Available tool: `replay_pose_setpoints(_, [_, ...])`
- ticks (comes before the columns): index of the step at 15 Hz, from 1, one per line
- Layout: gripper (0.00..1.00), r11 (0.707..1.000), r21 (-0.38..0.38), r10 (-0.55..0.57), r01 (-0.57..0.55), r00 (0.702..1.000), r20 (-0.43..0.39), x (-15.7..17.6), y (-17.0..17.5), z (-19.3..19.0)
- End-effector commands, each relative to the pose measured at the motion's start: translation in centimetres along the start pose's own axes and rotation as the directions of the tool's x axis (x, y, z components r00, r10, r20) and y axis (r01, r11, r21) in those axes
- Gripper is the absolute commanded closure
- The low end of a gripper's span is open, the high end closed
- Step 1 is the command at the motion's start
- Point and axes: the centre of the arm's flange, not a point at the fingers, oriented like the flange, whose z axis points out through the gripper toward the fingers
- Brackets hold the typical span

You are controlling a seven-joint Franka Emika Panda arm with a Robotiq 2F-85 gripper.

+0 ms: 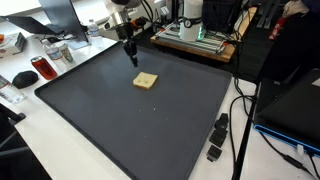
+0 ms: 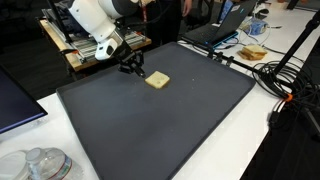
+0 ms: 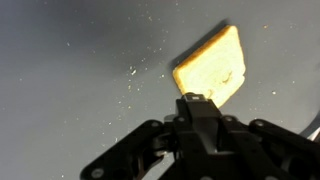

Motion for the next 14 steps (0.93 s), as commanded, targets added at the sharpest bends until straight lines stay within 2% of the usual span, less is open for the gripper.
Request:
replay_pose_setpoints(1, [0.95, 0.992, 0.079, 0.098, -0.094, 0.994, -0.039, -2.9, -0.2, -1.9])
replay_pose_setpoints(4, [0.95, 0.977, 0.114, 0.182, -0.178, 0.983, -0.030, -4.3, -0.1, -2.1])
replay_pose_setpoints(7, [0.94, 0.947, 0.157, 0.283, -0.280, 0.959, 0.002, -5.8, -0.1, -2.0])
replay_pose_setpoints(9, [0.94, 0.912, 0.186, 0.372, -0.366, 0.928, 0.005, -6.7, -0.1, -1.8])
replay_pose_setpoints(14, [0.94, 0.805, 0.215, 0.568, -0.553, 0.823, -0.012, -7.9, -0.3, -1.6])
